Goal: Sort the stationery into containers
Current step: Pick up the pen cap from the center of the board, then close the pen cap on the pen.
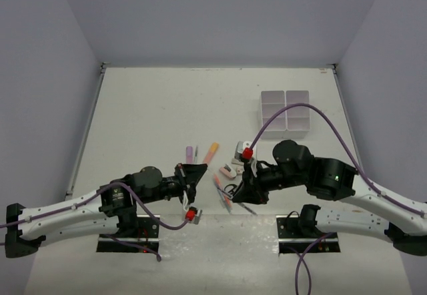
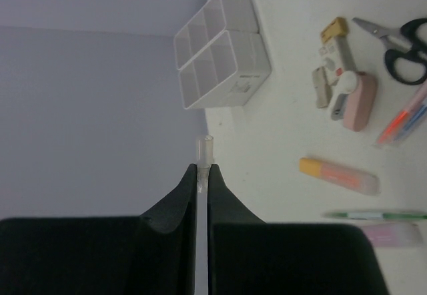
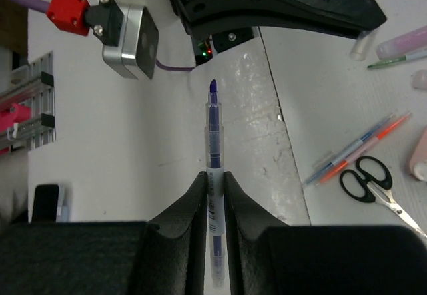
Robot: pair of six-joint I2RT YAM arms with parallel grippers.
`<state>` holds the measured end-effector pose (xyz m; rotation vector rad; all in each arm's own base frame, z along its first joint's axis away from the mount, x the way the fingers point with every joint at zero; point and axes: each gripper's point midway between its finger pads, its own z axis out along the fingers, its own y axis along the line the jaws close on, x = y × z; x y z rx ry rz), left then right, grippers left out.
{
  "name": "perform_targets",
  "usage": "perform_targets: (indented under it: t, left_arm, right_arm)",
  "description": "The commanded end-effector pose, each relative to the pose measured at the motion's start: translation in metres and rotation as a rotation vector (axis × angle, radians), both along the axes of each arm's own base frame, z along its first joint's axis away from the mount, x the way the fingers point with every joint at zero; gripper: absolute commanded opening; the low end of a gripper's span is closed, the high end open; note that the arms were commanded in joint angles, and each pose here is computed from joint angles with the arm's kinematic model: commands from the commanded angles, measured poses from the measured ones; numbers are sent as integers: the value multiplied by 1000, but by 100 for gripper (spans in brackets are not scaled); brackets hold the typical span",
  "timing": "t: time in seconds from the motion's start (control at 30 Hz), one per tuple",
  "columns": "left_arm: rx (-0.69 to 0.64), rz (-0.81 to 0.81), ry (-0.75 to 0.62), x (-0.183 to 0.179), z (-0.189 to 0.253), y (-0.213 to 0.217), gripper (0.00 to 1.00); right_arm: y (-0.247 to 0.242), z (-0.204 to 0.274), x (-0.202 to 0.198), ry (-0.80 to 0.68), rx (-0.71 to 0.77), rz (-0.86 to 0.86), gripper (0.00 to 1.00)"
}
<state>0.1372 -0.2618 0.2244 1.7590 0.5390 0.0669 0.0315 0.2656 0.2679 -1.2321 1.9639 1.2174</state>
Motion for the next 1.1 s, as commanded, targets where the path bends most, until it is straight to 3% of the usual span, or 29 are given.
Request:
perform_targets:
  t: [0.0, 0.17, 0.4, 1.07]
  left_arm:
    - [-64, 40, -316, 18, 43, 0, 0]
    - [0, 10, -465, 17, 46, -1, 0]
    - [67, -59, -556, 6, 34, 3, 0]
    - [76, -153, -582, -14, 18, 6, 0]
  right_arm:
    - [19, 8, -6, 137, 72, -22, 0]
    - [26, -17, 11, 167, 53, -85, 0]
    - [23, -36, 28, 214, 32, -127, 0]
    - [32, -44, 55, 208, 50, -184, 0]
